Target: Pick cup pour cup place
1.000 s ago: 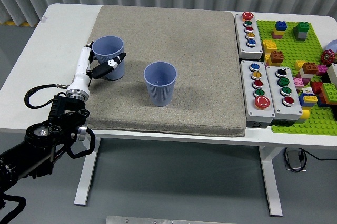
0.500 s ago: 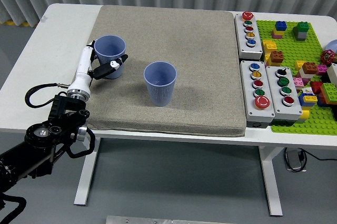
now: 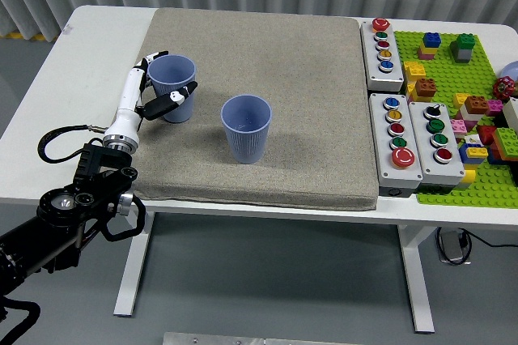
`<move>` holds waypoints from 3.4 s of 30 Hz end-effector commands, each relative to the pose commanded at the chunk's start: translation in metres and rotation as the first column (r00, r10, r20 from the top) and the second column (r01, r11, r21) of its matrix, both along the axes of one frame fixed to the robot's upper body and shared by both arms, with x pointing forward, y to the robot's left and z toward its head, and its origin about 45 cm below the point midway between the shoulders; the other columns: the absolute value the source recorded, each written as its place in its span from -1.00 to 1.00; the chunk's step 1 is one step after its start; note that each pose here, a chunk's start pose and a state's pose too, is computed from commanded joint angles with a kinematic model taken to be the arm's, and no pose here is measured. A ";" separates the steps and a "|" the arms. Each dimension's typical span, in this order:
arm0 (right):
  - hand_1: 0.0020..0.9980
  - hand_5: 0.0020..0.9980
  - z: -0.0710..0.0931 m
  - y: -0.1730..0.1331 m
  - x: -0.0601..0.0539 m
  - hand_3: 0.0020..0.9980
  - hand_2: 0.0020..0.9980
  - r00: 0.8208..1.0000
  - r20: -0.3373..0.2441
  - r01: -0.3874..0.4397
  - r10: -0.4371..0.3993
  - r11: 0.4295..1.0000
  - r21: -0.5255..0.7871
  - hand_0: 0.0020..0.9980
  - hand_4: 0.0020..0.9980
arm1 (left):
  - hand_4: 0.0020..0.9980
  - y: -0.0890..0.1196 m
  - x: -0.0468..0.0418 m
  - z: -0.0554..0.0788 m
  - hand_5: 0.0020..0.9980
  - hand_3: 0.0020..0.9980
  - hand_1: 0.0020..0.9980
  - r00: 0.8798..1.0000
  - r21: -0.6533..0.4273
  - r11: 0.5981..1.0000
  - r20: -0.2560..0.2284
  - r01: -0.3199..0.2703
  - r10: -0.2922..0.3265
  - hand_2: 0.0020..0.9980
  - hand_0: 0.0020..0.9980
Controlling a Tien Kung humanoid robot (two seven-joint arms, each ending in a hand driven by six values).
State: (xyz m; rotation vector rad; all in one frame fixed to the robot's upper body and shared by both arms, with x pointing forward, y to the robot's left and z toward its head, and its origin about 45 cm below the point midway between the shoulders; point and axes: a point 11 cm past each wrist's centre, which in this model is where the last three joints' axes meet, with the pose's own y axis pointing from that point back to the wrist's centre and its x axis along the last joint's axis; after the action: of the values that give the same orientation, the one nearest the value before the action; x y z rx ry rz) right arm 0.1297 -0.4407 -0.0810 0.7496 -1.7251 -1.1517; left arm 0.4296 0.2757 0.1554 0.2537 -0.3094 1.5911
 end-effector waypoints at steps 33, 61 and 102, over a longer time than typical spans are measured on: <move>0.34 -0.36 -0.001 -0.002 -0.005 0.22 0.22 1.000 -0.005 0.006 -0.006 1.000 -0.002 0.39 -1.00 | 0.95 0.003 -0.0118 -0.001 -0.23 0.70 0.55 1.000 0.002 1.000 0.007 0.013 -0.013 0.77 0.44; 0.34 -0.37 -0.002 -0.003 -0.009 0.22 0.22 1.000 -0.010 0.008 -0.008 1.000 -0.004 0.39 -1.00 | 1.00 0.010 -0.0225 0.009 -0.03 0.90 0.74 0.999 -0.021 0.999 0.025 0.025 -0.024 0.95 0.63; 0.34 -0.40 -0.001 -0.005 -0.008 0.22 0.22 1.000 -0.006 0.008 -0.008 1.000 -0.011 0.39 -1.00 | 0.64 0.131 -0.0038 0.093 1.00 0.98 0.85 0.983 -0.843 0.536 0.063 -0.041 0.174 0.98 0.91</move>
State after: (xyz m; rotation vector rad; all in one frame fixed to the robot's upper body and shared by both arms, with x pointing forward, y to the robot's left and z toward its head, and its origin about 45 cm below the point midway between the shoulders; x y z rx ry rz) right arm 0.1217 -0.4453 -0.0816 0.7325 -1.7297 -1.1486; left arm 0.4257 0.4062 0.2488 -0.6215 0.4127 1.7071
